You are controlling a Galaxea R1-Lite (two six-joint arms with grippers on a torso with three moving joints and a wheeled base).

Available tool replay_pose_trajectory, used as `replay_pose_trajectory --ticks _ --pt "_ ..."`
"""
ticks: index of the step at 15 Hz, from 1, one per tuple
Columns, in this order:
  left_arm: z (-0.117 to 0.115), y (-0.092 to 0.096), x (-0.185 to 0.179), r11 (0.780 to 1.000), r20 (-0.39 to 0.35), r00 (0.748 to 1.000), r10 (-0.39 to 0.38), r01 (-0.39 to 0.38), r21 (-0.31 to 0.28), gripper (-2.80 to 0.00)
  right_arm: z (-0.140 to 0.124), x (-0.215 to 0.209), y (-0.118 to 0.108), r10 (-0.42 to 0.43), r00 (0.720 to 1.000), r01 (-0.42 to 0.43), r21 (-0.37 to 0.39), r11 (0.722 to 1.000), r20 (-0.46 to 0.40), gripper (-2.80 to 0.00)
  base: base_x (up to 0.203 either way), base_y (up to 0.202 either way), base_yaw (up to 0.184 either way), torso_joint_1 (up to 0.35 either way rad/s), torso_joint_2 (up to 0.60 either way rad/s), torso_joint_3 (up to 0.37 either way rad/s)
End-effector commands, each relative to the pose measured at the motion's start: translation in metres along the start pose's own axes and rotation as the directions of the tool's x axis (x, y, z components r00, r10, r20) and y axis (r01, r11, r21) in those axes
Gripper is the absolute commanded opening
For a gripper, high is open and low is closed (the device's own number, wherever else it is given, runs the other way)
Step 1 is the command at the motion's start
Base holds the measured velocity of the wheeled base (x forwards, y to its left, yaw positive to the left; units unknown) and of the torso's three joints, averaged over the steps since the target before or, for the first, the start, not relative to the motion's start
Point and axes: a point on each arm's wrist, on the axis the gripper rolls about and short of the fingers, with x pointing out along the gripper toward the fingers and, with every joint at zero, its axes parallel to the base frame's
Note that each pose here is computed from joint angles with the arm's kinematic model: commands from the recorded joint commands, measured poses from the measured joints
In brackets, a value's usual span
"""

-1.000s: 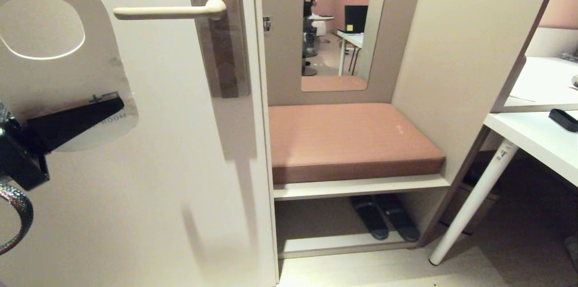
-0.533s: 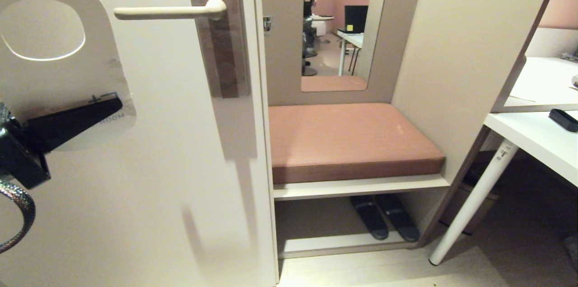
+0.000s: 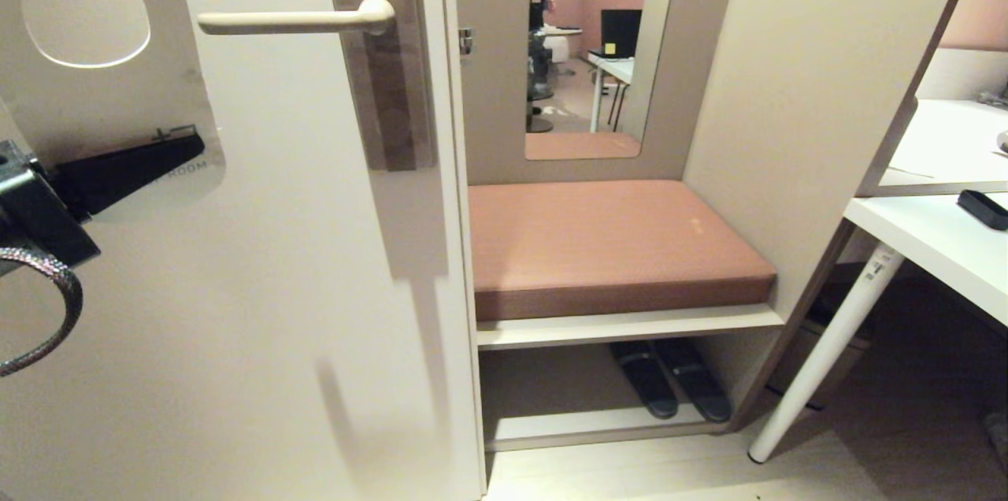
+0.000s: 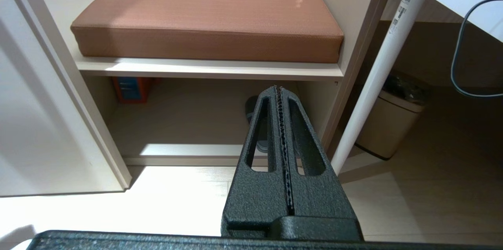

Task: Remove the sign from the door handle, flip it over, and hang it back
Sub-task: Hang the sign back with the other side facing out

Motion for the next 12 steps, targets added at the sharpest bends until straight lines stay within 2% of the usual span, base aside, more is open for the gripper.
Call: replay_pose_trajectory --ticks 1,3,6,12 --pt "0.003 0.011 0.010 1.000 -0.003 1.000 0.012 -0.012 -0.002 -2.80 0.000 0.000 0.000 0.001 1.000 -0.001 0.000 1.000 -0.002 -2.80 0.000 0.000 0.000 0.000 0.00 0.000" --pt "0.007 0.017 0.016 0.999 0.009 0.998 0.054 -0.054 0.004 -2.80 0.000 0.000 0.000 0.001 1.000 -0.001 0.000 1.000 -0.001 -2.80 0.000 0.000 0.000 0.000 0.00 0.000" --pt "0.009 0.015 0.012 0.998 0.017 0.997 0.069 -0.070 0.006 -2.80 0.000 0.000 0.000 0.001 1.000 -0.001 0.000 1.000 -0.002 -2.80 0.000 0.000 0.000 0.000 0.00 0.000" --pt "0.001 0.017 0.002 0.977 0.005 0.977 0.213 -0.213 -0.018 -2.80 0.000 0.000 0.000 0.001 1.000 -0.001 0.000 1.000 -0.002 -2.80 0.000 0.000 0.000 0.000 0.00 0.000"
